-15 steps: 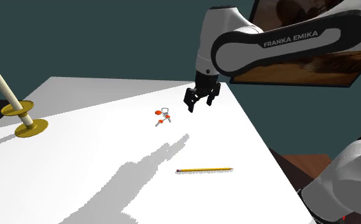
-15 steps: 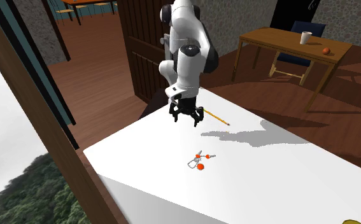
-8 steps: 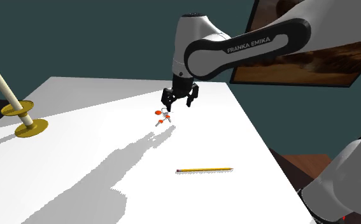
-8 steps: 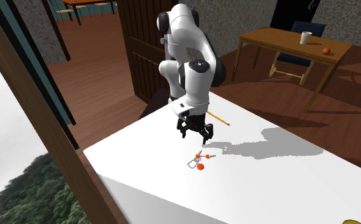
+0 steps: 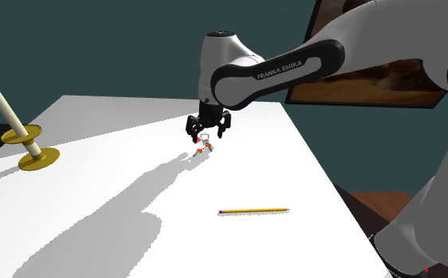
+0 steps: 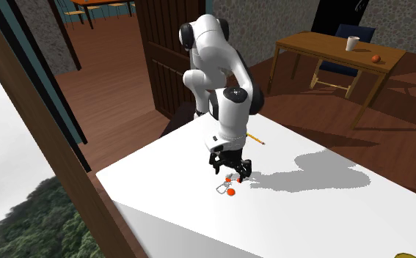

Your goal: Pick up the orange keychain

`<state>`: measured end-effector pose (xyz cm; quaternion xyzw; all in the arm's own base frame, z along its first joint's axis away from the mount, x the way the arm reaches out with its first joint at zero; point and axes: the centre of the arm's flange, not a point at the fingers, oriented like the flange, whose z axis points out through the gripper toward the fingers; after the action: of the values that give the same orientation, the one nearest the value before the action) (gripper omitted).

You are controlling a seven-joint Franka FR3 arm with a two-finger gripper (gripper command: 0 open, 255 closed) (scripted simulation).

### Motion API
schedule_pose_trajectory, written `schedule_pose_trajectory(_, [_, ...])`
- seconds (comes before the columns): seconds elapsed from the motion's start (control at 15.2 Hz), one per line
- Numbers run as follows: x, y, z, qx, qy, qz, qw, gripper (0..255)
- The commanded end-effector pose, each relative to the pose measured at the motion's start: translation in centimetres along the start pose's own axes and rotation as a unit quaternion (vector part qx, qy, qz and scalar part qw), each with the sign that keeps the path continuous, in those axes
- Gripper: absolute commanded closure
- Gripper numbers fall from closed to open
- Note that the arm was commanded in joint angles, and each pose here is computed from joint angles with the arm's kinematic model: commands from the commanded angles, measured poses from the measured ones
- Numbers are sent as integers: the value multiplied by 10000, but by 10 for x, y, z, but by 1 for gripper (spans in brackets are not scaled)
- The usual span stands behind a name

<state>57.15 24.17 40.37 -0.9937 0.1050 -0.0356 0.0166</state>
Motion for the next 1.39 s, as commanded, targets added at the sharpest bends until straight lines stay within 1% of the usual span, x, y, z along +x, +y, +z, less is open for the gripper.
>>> schedule_pose_trajectory(0.0, [0, 1, 11, 2, 2, 1, 10000, 0])
schedule_pose_trajectory(0.2, [-1, 1, 20, 2, 2, 1, 10000, 0])
schedule_pose_trajectory(0.26, [-1, 1, 20, 2, 2, 1, 10000, 255])
schedule_pose_trajectory(0.79, [-2, -6, 22, 5, 3, 1, 10000, 255])
schedule_pose_trajectory(0.86, [-1, 1, 20, 2, 3, 2, 10000, 255])
schedule_pose_trajectory(1.32, [2, -1, -17, 2, 2, 1, 10000, 255])
